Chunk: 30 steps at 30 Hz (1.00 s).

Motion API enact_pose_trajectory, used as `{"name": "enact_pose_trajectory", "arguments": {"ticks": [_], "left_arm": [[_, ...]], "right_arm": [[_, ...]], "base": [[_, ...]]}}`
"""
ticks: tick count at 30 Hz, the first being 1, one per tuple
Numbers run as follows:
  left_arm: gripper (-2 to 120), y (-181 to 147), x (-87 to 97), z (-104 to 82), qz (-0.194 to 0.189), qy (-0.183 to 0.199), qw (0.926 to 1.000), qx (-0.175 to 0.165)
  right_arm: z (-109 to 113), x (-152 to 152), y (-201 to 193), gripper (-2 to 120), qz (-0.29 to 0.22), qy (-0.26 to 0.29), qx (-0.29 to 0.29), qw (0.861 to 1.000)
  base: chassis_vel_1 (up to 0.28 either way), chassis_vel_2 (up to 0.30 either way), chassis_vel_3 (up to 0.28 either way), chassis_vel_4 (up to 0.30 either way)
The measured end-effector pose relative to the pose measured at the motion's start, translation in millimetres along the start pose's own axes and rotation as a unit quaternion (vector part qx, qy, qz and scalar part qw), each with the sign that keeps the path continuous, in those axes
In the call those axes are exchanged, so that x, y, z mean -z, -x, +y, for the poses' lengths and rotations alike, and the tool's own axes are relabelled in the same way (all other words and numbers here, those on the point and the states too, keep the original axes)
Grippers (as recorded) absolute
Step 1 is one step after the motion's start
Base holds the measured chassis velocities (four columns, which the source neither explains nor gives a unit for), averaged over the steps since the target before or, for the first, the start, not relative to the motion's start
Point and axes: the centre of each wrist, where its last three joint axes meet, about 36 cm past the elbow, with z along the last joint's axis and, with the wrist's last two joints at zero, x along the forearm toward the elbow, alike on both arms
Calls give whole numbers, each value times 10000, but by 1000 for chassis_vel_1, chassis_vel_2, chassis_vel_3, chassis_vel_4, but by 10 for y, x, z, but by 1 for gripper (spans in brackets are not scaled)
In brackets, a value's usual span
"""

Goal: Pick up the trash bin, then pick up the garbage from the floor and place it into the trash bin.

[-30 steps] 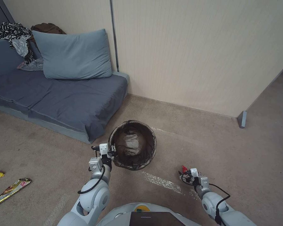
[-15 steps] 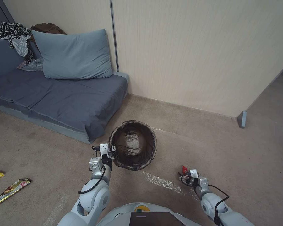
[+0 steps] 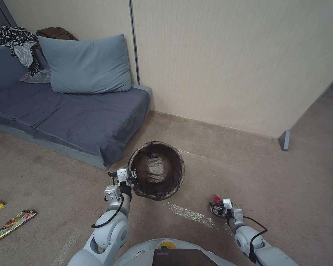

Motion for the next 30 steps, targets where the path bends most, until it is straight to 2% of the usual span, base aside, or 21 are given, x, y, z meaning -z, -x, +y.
{"name": "enact_pose_trajectory", "arguments": {"ticks": [4,7,9,10,18,21,30], "left_arm": [[2,4,-2,-1,0,-2,10000,0],[2,5,-3,-1,-1,-2,10000,1],[2,6,-3,-1,-2,-2,10000,2],[2,8,-2,-2,-4,-6,10000,2],[2,12,2,-8,-7,-21,10000,-2],[2,10,4,-15,-2,-43,10000,-8],[2,10,37,-3,-20,-70,10000,10]], "right_arm": [[25,6,11,95,-18,-3,1,10000],[48,12,3,86,-43,-11,18,10000],[55,12,-1,84,-46,-9,19,10000],[71,14,-10,79,-41,-6,25,10000],[114,-4,-66,63,93,-17,9,10000],[137,17,-95,52,225,30,-23,9997],[116,48,-84,34,309,108,-166,9993]], "base": [[0,0,0,0],[0,0,0,0],[0,0,0,0],[0,0,0,0],[0,0,0,0],[0,0,0,0],[0,0,0,0]]}}
